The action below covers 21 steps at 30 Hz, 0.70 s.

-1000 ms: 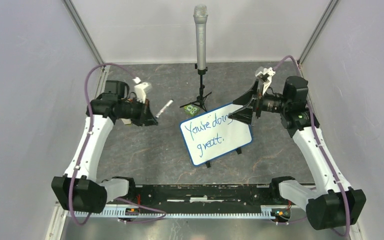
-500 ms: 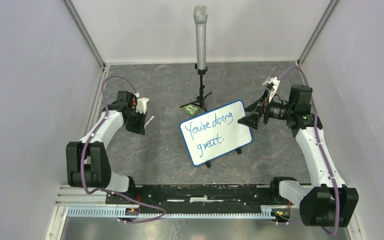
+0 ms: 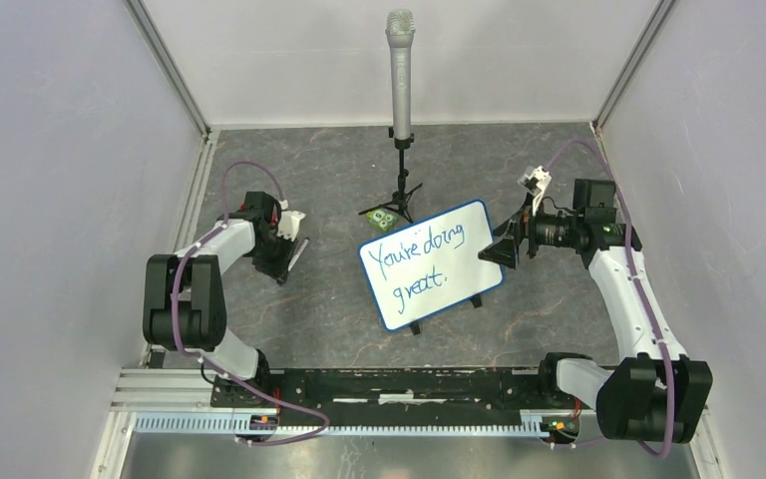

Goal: Write a sentence on the whiteboard
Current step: Put down the whiteboard marker at the center of the board.

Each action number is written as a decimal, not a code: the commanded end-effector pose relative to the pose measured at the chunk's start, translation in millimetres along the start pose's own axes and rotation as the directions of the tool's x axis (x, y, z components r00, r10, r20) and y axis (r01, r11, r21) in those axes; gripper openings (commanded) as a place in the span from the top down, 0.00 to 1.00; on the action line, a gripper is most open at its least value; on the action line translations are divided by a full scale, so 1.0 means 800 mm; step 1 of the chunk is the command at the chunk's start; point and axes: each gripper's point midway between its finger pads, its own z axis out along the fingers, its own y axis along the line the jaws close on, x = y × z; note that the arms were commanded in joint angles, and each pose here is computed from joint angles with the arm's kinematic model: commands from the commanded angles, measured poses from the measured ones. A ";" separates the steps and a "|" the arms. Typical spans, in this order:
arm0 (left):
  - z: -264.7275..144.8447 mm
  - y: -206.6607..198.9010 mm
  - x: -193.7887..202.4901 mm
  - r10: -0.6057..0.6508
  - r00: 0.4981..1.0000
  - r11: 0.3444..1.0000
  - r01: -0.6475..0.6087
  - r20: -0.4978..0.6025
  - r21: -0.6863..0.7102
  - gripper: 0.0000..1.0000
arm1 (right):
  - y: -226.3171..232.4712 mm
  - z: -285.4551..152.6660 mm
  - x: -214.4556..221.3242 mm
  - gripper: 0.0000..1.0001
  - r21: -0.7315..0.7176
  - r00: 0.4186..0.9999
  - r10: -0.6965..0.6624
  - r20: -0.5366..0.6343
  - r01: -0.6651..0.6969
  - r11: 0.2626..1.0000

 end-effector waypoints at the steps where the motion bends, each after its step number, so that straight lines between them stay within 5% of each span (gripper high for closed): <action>1: 0.009 0.008 0.004 0.063 0.998 0.998 -0.063 -0.019 -0.011 0.67 | 0.000 -0.009 -0.010 0.02 0.020 0.997 -0.081 -0.014 0.082 0.996; 12: -0.038 -0.007 -0.011 0.077 0.996 0.997 -0.078 0.048 0.024 0.39 | -0.010 -0.024 -0.011 0.02 0.083 0.991 -0.118 -0.070 0.124 0.989; 17: -0.105 -0.029 -0.035 0.092 0.984 0.991 -0.105 0.153 0.082 0.00 | -0.035 -0.042 -0.017 0.02 0.160 0.984 -0.142 -0.110 0.159 0.974; 21: -0.157 -0.021 -0.062 0.061 0.968 0.994 -0.081 0.246 0.073 0.00 | -0.064 -0.066 -0.034 0.02 0.236 0.983 -0.149 -0.108 0.170 0.957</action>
